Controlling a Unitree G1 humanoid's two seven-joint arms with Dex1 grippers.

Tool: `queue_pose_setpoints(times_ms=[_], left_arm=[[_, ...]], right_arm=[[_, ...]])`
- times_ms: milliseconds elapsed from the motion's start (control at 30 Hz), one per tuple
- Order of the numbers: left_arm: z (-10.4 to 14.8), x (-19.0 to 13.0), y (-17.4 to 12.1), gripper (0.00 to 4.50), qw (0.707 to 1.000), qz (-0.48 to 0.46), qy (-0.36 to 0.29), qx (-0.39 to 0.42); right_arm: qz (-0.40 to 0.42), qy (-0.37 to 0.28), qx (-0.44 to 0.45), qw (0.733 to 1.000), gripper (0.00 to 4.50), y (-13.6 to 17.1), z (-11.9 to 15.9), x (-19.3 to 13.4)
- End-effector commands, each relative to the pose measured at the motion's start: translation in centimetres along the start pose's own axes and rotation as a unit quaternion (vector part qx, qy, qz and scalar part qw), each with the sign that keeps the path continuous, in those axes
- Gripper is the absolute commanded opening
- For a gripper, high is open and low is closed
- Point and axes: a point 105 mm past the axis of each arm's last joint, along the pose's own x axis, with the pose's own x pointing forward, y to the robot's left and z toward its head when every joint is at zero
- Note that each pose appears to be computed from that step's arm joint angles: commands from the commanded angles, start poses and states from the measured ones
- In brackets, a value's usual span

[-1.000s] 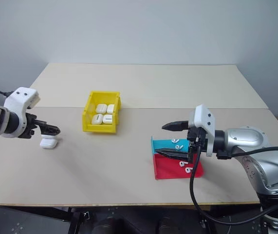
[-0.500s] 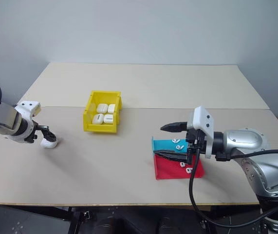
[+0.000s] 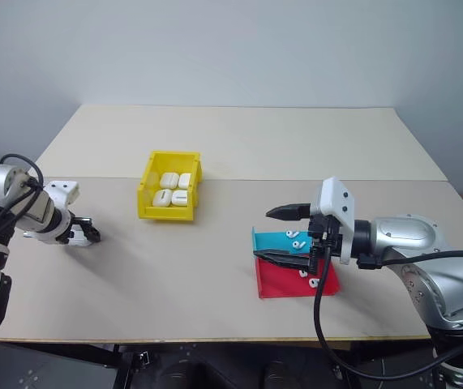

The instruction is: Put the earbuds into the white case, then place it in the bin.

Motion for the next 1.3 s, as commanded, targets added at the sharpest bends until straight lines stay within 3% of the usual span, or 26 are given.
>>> queue_pose_setpoints(times_ms=[33,67,167,300,467,533,667,733,800,900,933,1000,1133,1300], left_arm=[[0.4,0.2,0.3,4.50,1.000,0.011,-0.008,0.011],[0.5,0.3,0.2,4.50,1.000,0.007,-0.014,0.015],[0.5,0.6,0.0,3.92,1.000,-0.005,-0.016,0.020],[0.2,0.9,0.0,2.78,1.000,-0.006,-0.012,0.021],[0.5,-0.3,0.2,2.78,0.999,-0.026,-0.039,0.027],[0.9,-1.7,0.5,2.78,0.996,-0.043,-0.077,0.031],[3.3,-5.5,1.0,2.78,0.965,-0.047,-0.255,0.039],[4.3,-8.1,0.2,2.78,0.924,-0.083,-0.373,0.033],[4.5,-9.5,-0.3,2.78,0.893,-0.101,-0.437,0.026],[4.5,-12.0,-2.7,2.78,0.815,-0.174,-0.552,0.031],[4.2,-13.2,-4.1,2.78,0.778,-0.243,-0.577,0.041],[3.5,-15.1,-6.5,2.78,0.717,-0.352,-0.599,0.058],[2.7,-17.1,-10.6,2.78,0.638,-0.453,-0.610,0.124],[0.3,-18.8,-16.5,2.78,0.527,-0.581,-0.573,0.236]], right_arm=[[0.001,-0.014,-0.018,1.000,4.45,0.3,1.2,-0.2],[0.000,-0.013,-0.019,1.000,4.45,0.3,1.2,-0.3],[0.000,-0.011,-0.020,1.000,4.50,0.4,1.2,-0.4],[0.001,-0.010,-0.022,1.000,4.50,0.6,1.3,-0.4],[0.002,-0.011,-0.023,1.000,4.50,0.6,1.3,-0.3],[0.004,-0.012,-0.023,1.000,4.50,0.6,1.3,-0.3],[0.004,-0.013,-0.022,1.000,4.50,0.6,1.1,-0.3],[0.005,-0.014,-0.020,1.000,4.50,0.4,1.0,-0.2],[0.005,-0.015,-0.020,1.000,4.50,0.3,0.9,0.0],[0.005,-0.020,-0.022,1.000,4.50,0.1,0.9,0.2],[0.005,-0.022,-0.023,0.999,4.50,0.1,1.0,0.3],[0.005,-0.024,-0.025,0.999,4.50,0.1,0.9,0.3],[0.005,-0.022,-0.030,0.999,4.50,0.0,0.9,0.2],[0.000,-0.003,-0.043,0.999,4.50,-0.5,0.6,-0.4]])
